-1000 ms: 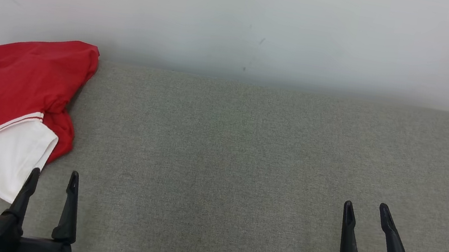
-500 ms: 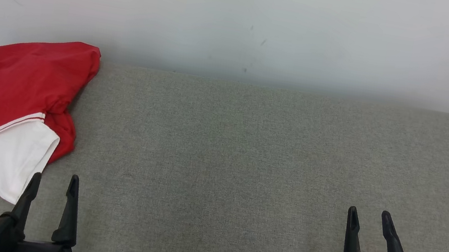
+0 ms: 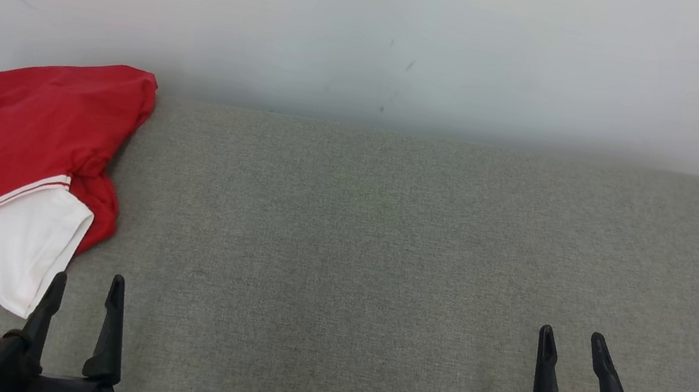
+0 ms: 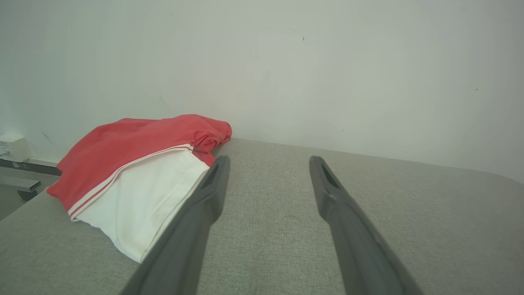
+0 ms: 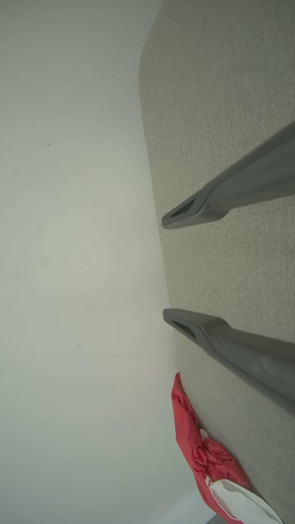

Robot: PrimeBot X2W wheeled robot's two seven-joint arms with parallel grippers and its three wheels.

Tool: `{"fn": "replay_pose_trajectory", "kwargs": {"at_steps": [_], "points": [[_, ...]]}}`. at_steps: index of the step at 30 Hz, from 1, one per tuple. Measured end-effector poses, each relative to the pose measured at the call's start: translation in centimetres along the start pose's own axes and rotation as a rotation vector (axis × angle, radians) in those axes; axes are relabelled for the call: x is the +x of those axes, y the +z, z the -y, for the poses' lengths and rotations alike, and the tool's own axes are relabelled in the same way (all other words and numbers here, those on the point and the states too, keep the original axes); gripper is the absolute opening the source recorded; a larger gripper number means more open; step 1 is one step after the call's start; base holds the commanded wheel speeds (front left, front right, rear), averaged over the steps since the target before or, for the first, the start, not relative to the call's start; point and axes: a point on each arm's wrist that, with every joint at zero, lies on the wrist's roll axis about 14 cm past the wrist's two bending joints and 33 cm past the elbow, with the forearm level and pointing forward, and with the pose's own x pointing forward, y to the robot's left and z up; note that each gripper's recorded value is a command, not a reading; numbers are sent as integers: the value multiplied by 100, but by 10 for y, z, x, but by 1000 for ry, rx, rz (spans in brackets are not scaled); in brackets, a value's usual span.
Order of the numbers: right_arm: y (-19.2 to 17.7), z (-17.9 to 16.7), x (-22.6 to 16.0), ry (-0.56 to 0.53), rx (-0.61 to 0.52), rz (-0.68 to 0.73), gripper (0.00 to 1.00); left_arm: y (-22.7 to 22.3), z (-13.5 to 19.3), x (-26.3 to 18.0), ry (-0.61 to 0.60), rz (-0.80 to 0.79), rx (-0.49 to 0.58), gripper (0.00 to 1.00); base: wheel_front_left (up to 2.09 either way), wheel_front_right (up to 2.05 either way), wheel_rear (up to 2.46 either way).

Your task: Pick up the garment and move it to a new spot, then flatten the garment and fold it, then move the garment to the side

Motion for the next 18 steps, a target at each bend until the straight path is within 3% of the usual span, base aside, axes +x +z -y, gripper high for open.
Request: {"fn": "replay_pose_trajectory", "kwargs": {"at_steps": [18], "points": [[-10, -22, 9, 66, 20, -25, 100, 2, -22, -11, 64, -2, 12, 100, 0, 0, 0]]}}
